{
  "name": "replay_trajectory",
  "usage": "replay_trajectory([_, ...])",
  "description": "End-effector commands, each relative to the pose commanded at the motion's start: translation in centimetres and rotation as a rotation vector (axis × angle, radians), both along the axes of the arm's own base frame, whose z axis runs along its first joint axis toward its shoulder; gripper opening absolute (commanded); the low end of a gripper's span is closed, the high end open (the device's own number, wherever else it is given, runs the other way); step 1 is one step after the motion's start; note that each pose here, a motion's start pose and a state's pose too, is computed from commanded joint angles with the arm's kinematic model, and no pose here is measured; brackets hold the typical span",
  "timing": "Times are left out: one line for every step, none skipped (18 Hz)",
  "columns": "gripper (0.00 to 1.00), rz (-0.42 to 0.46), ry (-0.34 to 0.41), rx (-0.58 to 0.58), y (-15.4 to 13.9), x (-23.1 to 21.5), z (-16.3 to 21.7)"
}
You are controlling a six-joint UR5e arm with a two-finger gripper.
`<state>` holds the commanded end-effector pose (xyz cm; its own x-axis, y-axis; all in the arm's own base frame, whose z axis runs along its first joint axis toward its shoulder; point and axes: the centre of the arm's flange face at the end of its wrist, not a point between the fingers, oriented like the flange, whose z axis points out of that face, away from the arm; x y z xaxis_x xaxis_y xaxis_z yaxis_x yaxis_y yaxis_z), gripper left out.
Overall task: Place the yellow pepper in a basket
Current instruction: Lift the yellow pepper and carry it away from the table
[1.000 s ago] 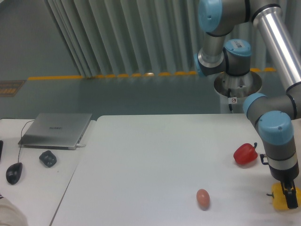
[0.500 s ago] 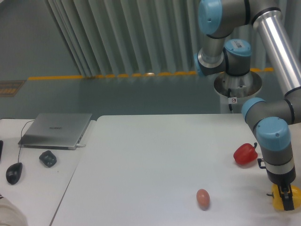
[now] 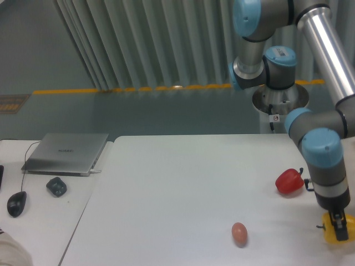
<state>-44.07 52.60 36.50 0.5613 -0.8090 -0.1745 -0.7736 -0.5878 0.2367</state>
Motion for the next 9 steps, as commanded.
replay_trajectory([0.65,0.012,0.012,0.014,-1.1,-0.1,1.5])
replay_trajectory([0.65,0.027,0.027,0.025,-2.2,-0.6,2.9])
replay_trajectory([0.65,0.042,0.029,0.028,-3.3,-1.2,3.8])
replay_trajectory([0.65,0.054,0.032,0.031,-4.4,-2.0,4.4])
replay_trajectory([0.65,0.058,0.041,0.031,-5.7,-2.9,5.1])
replay_trajectory([0.65,0.052,0.044,0.027,-6.8,-3.9,5.3])
replay_trajectory([0.65,0.049,0.041,0.022,-7.9,-5.0,5.2])
replay_trajectory([0.65,0.044,0.031,0.026,-9.0,-6.2,5.1])
replay_trajectory([0.65,0.043,0.018,0.035,-10.2,-7.4,4.8])
